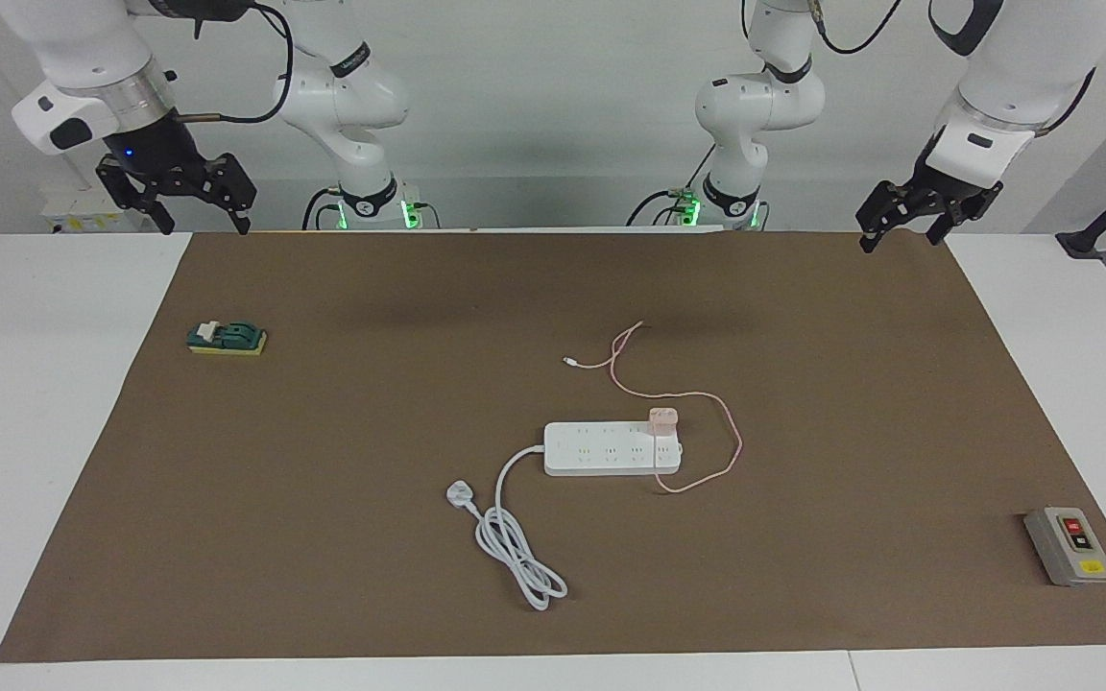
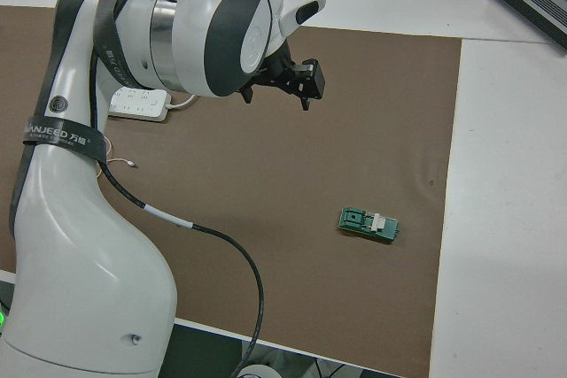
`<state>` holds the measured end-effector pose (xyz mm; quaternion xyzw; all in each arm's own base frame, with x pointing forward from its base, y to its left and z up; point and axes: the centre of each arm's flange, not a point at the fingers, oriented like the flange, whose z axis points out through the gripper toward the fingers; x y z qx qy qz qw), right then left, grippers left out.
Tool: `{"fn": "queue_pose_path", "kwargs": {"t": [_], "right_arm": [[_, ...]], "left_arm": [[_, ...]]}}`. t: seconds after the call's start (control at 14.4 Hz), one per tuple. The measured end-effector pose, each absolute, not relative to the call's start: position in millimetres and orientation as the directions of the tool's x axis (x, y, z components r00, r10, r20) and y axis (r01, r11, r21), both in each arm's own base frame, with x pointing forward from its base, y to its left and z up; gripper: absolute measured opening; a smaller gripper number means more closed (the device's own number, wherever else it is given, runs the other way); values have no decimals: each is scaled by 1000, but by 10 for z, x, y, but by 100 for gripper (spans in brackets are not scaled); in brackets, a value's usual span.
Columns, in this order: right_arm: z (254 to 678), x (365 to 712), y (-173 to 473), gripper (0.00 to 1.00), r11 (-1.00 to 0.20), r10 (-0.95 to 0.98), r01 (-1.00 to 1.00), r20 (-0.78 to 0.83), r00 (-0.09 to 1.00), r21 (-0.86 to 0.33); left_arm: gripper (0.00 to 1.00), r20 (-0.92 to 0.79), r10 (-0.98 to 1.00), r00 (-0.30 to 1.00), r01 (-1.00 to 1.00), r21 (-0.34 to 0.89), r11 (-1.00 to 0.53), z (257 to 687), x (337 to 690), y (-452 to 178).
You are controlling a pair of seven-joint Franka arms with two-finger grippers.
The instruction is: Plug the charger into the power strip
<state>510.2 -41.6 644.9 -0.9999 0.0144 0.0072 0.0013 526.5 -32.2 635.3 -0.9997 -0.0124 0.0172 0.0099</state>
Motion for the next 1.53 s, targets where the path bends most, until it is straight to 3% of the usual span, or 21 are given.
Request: {"fn": "queue_pose_path", "kwargs": {"t": [1.53], "right_arm": [[6450, 5101, -417, 100, -1000, -29, -29, -14, 999, -2]], "left_arm": [[100, -36, 7, 999, 8, 31, -999, 6356, 5266, -322]]}}
